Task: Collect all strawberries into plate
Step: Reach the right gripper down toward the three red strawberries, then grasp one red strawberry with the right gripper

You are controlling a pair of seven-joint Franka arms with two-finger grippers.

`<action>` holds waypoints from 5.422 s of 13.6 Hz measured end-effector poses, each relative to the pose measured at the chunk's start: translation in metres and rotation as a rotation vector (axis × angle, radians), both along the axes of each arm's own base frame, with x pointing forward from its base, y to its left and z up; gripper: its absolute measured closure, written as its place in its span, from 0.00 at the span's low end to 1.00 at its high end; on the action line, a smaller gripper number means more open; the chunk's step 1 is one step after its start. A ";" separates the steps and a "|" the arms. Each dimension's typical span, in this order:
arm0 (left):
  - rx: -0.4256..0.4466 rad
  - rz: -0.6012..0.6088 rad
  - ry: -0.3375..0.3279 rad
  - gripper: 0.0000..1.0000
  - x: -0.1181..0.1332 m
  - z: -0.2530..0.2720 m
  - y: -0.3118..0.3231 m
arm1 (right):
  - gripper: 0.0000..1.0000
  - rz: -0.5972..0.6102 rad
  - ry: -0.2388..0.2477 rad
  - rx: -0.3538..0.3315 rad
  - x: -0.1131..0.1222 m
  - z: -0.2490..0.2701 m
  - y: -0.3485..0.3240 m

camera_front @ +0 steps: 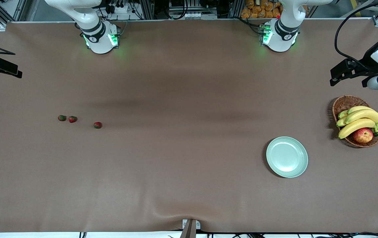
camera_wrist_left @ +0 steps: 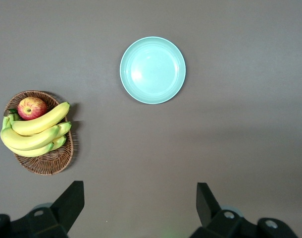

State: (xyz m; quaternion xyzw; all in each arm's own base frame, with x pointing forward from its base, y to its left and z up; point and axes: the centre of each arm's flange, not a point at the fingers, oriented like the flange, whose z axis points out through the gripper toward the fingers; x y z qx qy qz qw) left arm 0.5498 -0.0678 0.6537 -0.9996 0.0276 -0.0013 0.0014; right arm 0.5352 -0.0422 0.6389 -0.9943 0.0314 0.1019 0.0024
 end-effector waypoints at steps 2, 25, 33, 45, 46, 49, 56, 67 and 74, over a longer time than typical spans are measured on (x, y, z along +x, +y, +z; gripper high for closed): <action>0.000 0.000 0.000 0.00 0.000 0.000 0.000 | 0.00 0.000 0.000 0.000 0.000 0.000 0.000; 0.000 0.010 0.001 0.00 0.001 -0.001 0.005 | 0.00 -0.009 0.042 -0.021 0.084 -0.149 -0.012; 0.000 0.010 0.002 0.00 0.001 -0.001 0.006 | 0.00 -0.055 0.152 -0.018 0.065 -0.328 -0.045; 0.000 0.010 0.002 0.00 0.001 -0.001 0.006 | 0.00 -0.066 0.272 -0.015 0.039 -0.439 -0.052; 0.000 0.010 0.002 0.00 0.001 -0.001 0.006 | 0.00 -0.065 0.278 -0.014 0.038 -0.443 -0.052; 0.000 0.010 0.002 0.00 0.001 -0.001 0.006 | 0.00 -0.064 0.300 -0.013 0.033 -0.454 -0.051; 0.000 0.010 0.002 0.00 0.001 -0.001 0.006 | 0.13 -0.060 0.328 -0.009 0.028 -0.468 -0.048; 0.001 0.024 0.002 0.00 0.002 -0.001 0.013 | 0.51 -0.057 0.322 -0.010 0.028 -0.471 -0.047; 0.001 0.036 0.002 0.00 0.002 -0.001 0.020 | 0.69 -0.057 0.305 -0.012 0.031 -0.470 -0.048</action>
